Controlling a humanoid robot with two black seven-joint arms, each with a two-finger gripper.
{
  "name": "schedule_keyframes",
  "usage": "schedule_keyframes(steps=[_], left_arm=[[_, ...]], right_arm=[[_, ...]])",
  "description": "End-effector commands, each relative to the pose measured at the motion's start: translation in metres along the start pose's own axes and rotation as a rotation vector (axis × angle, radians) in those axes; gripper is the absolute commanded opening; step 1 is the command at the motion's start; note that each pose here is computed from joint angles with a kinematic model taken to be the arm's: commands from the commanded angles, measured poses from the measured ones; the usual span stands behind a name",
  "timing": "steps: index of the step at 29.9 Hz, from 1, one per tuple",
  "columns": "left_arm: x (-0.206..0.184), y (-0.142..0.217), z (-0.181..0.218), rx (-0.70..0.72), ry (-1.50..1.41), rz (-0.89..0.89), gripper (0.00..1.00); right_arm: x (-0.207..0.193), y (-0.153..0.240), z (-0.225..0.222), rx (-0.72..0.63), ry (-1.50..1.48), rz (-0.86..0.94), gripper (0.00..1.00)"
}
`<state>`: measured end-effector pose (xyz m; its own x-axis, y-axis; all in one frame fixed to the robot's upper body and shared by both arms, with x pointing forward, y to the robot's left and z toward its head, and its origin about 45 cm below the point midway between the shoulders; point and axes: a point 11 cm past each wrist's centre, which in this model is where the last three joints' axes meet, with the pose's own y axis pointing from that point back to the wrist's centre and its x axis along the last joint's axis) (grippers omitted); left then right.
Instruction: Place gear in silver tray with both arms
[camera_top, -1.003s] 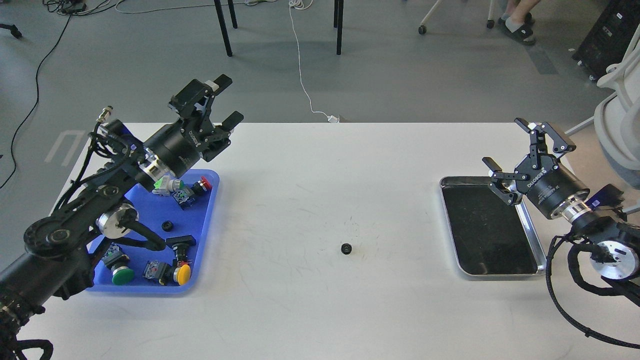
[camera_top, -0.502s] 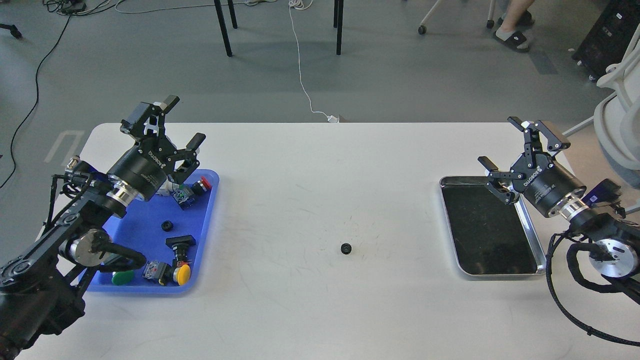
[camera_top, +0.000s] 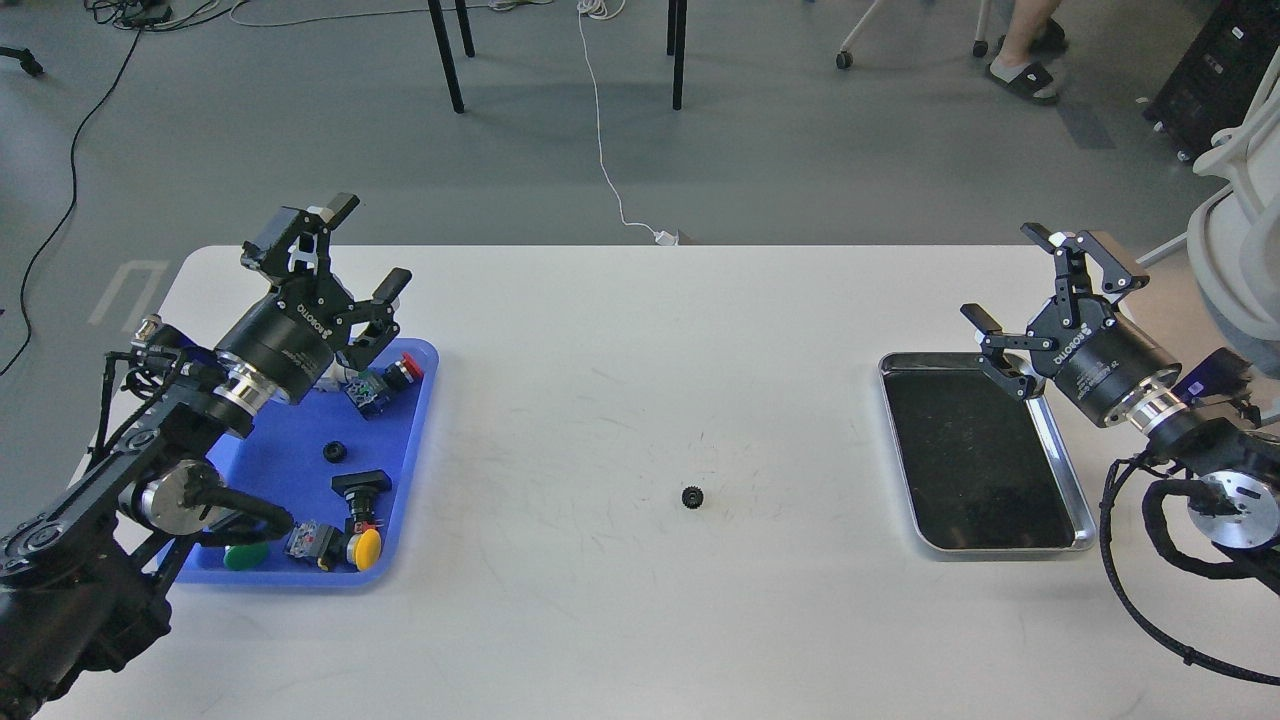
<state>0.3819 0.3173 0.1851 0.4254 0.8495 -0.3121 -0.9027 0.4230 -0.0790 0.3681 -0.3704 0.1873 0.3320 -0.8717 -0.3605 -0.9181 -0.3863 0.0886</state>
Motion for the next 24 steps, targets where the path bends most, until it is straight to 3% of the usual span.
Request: schedule_keyframes(steps=[1, 13, 24], left_arm=[[0.001, 0.002, -0.001, 0.003, 0.0, 0.005, 0.98], [0.001, 0.002, 0.0, -0.001, 0.001, 0.005, 0.98], [-0.001, 0.0, 0.003, -0.011, 0.001, -0.003, 0.98]], right_arm=[[-0.001, 0.0, 0.0, 0.0, -0.001, -0.003, 0.99], [-0.003, -0.005, -0.016, 0.014, 0.043, -0.024, 0.99], [-0.057, -0.043, -0.069, -0.109, 0.528, -0.32, 0.99]])
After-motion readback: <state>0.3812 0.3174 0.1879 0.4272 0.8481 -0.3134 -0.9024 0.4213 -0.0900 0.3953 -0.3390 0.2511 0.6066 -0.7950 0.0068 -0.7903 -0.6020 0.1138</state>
